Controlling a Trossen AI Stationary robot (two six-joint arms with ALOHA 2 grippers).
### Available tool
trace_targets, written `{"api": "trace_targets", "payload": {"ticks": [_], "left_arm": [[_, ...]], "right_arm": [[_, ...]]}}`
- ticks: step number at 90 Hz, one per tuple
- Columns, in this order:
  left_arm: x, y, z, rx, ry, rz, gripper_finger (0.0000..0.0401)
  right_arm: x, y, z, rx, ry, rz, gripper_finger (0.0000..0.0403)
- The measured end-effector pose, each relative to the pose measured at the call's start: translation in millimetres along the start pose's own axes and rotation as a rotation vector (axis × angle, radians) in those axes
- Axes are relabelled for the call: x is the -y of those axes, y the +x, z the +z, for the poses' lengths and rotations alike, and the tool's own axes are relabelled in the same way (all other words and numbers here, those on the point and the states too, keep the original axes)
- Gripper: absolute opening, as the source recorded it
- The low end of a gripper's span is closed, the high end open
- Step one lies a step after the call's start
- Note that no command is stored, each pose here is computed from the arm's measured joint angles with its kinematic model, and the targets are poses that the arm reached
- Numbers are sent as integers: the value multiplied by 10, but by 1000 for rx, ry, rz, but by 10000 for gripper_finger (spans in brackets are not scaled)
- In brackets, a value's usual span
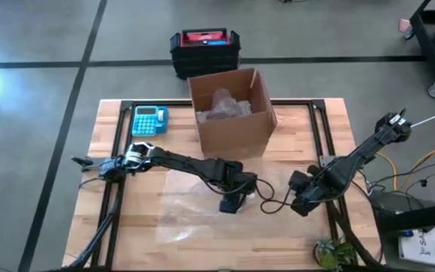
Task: Wrap mug
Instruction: Wrap the gray mug with bubble wrap
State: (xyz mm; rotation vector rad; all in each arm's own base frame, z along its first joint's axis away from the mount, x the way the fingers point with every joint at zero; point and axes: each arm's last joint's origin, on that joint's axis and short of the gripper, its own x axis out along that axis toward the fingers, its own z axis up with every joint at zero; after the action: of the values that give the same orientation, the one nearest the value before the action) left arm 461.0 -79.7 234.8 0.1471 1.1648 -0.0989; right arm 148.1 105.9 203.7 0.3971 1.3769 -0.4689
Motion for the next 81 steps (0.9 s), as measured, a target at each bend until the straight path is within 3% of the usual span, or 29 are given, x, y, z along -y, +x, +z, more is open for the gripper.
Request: {"api": "trace_targets", "payload": {"ticks": [18, 25, 39, 50, 60, 71, 81], "left_arm": [[-30, -204, 82, 42, -11, 4, 265], [-39, -356, 106, 50, -23, 4, 272], [-27, -640, 46, 25, -21, 23, 269], [-13, -656, -108, -51, -30, 75, 255], [4, -624, -285, -97, -53, 79, 239], [26, -566, -483, -87, -89, 98, 220], [48, -589, -645, -12, -135, 97, 204]], "right_arm": [[62, 13, -55, -123, 52, -64, 155], [64, 12, -65, -151, 99, -63, 178], [80, 90, -133, -157, 73, -95, 207], [129, 250, -222, -150, 118, -144, 216], [109, 408, -302, -147, 126, -79, 217], [75, 553, -352, -95, 78, 2, 207], [120, 669, -371, -51, 93, -41, 188]]}}
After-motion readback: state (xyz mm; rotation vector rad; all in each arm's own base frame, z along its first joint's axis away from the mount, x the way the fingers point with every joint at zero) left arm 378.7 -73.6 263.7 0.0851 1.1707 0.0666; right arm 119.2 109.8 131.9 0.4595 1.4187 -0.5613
